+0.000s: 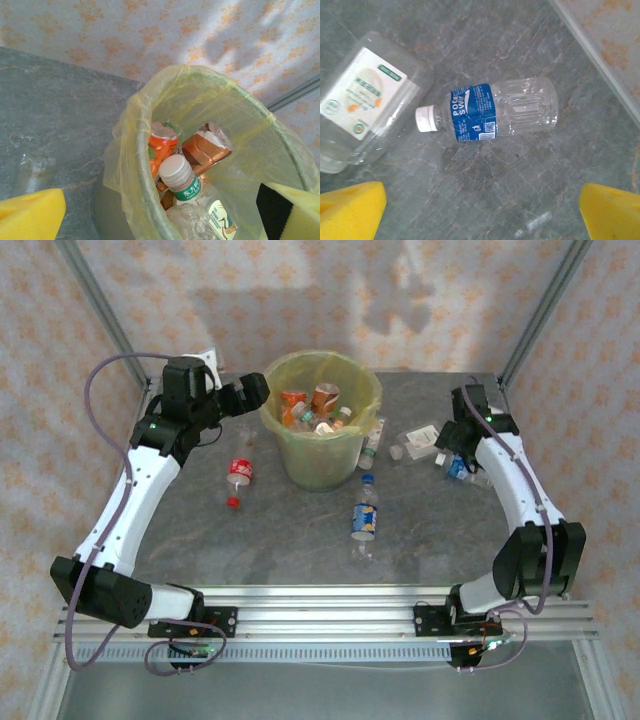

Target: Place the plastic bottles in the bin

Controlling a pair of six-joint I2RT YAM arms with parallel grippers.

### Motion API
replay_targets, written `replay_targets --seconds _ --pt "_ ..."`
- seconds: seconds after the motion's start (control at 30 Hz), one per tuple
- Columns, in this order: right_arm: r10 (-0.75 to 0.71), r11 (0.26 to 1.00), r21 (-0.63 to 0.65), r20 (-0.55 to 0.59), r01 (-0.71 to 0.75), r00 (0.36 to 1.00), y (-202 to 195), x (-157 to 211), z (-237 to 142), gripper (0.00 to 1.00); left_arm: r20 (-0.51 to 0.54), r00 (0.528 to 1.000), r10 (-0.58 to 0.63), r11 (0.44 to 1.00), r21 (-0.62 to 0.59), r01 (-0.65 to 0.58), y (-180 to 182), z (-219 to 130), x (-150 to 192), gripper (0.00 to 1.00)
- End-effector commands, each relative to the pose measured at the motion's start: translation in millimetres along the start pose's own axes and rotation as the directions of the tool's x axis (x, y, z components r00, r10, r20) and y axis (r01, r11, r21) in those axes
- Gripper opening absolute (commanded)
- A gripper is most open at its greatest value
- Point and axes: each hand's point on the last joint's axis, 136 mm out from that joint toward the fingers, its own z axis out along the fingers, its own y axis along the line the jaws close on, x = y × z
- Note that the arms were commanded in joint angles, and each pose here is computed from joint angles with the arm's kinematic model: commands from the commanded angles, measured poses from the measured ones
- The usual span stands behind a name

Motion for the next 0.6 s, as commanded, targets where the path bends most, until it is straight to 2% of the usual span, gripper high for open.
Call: replay_targets --seconds 0.0,0.13,0.4,0.57 --pt "0.027 0.993 -0.113 0.093 -0.017 0.995 13 -24 8 0.99 0.008 1.0 0.027 1.0 0.003 -0.027 0 -3 -2 1.0" --pt "0.008 0.987 -0.158 0.031 -0.003 0.999 17 -28 36 0.99 -0.002 1.0 0.025 1.0 0.012 -0.025 0 0 1 1.0" --pt "-0.042 0.987 -0.16 -0.04 0.035 0.998 12 -41 88 0.99 -0.025 0.999 0.026 1.0 0.011 -0.025 2 6 7 1.0" --pt "-0.04 0.979 -0.202 -0.046 0.03 0.998 12 -50 103 0.99 -0.03 0.999 0.025 1.0 0.013 -0.024 3 6 8 1.0"
